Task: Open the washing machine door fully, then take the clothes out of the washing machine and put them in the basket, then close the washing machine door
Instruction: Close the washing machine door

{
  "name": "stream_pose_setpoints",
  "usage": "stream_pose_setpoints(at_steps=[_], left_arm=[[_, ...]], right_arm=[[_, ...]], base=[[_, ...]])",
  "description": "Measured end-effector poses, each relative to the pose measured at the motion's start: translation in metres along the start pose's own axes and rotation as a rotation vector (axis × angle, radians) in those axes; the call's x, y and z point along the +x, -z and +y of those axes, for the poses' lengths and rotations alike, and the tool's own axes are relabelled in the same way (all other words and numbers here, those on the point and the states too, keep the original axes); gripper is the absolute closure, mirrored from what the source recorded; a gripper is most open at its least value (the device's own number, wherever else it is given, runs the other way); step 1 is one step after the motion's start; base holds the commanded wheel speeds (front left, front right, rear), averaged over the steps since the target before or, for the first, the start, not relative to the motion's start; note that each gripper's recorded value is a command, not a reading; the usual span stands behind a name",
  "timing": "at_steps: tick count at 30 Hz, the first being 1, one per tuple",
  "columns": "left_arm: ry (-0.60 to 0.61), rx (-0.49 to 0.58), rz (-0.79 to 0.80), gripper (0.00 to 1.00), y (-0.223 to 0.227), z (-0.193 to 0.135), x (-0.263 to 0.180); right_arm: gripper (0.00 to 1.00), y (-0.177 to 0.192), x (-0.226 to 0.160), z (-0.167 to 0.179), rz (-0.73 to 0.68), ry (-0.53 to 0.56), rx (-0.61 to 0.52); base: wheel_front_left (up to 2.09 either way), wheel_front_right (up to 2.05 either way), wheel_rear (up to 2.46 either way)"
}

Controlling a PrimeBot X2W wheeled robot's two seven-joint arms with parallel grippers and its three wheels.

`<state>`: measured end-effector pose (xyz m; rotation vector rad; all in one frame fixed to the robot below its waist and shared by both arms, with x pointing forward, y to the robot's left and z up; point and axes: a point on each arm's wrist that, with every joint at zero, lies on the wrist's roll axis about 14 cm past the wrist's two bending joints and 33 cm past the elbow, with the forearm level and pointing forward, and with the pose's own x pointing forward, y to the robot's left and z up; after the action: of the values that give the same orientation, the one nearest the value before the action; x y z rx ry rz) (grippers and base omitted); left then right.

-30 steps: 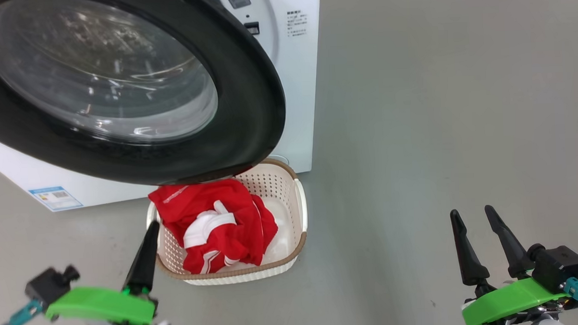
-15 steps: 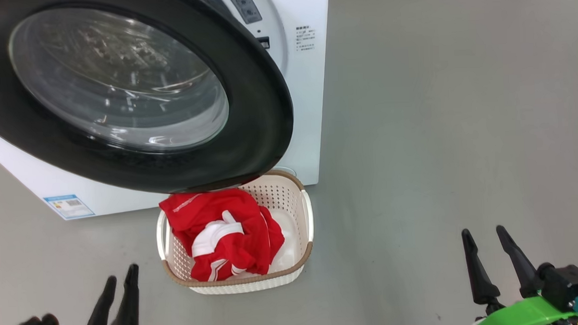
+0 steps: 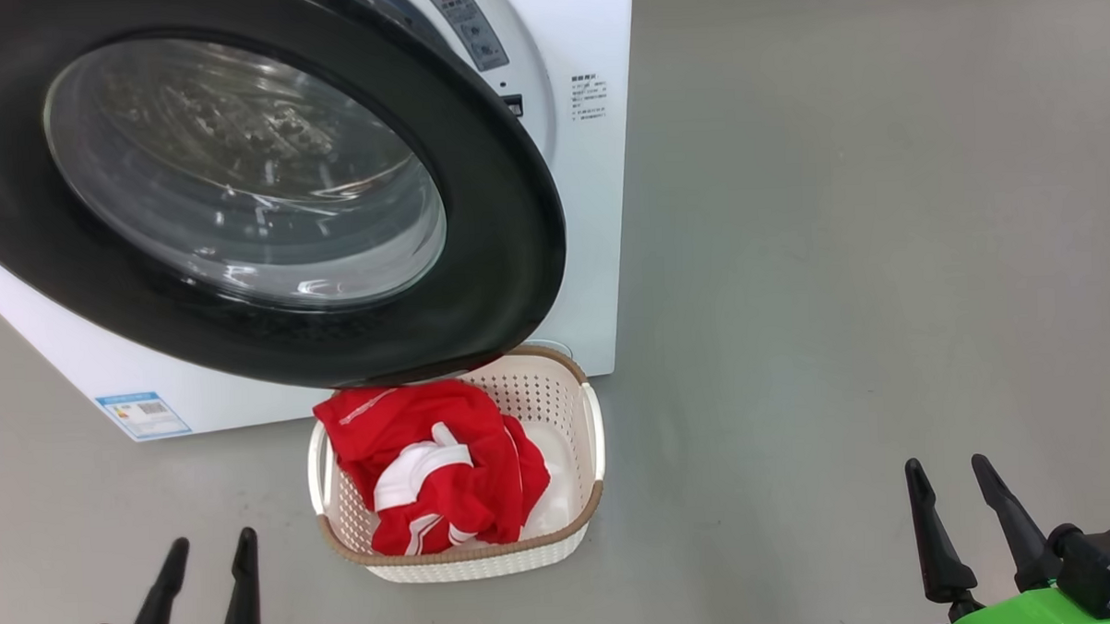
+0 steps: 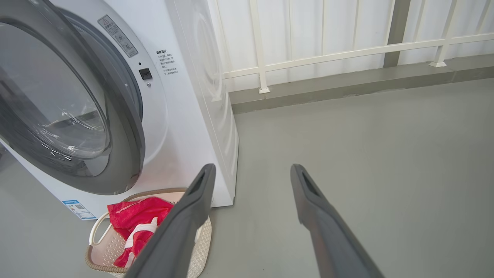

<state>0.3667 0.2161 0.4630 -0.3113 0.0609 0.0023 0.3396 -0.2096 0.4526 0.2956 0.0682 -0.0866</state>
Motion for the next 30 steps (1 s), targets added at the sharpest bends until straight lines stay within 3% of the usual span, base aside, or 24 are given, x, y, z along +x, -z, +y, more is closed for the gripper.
stream_pose_setpoints(at_steps=[10,29,30], left_arm=[[-0.026,0.099,-0.067,0.0,-0.015,-0.004,-0.013],[-0.04,0.09,-0.048,0.0,-0.007,-0.004,-0.022],[-0.041,0.09,-0.047,0.0,-0.007,-0.003,-0.022]], right_arm=[[0.0,-0.005,-0.004,0.001,-0.015,-0.005,-0.002],[0.0,-0.005,-0.004,0.004,-0.017,-0.019,-0.004],[0.24,-0.005,-0.004,0.005,-0.017,-0.021,-0.004]], base=[[0.0,0.0,0.0],[0.0,0.0,0.0],[0.0,0.0,0.0]])
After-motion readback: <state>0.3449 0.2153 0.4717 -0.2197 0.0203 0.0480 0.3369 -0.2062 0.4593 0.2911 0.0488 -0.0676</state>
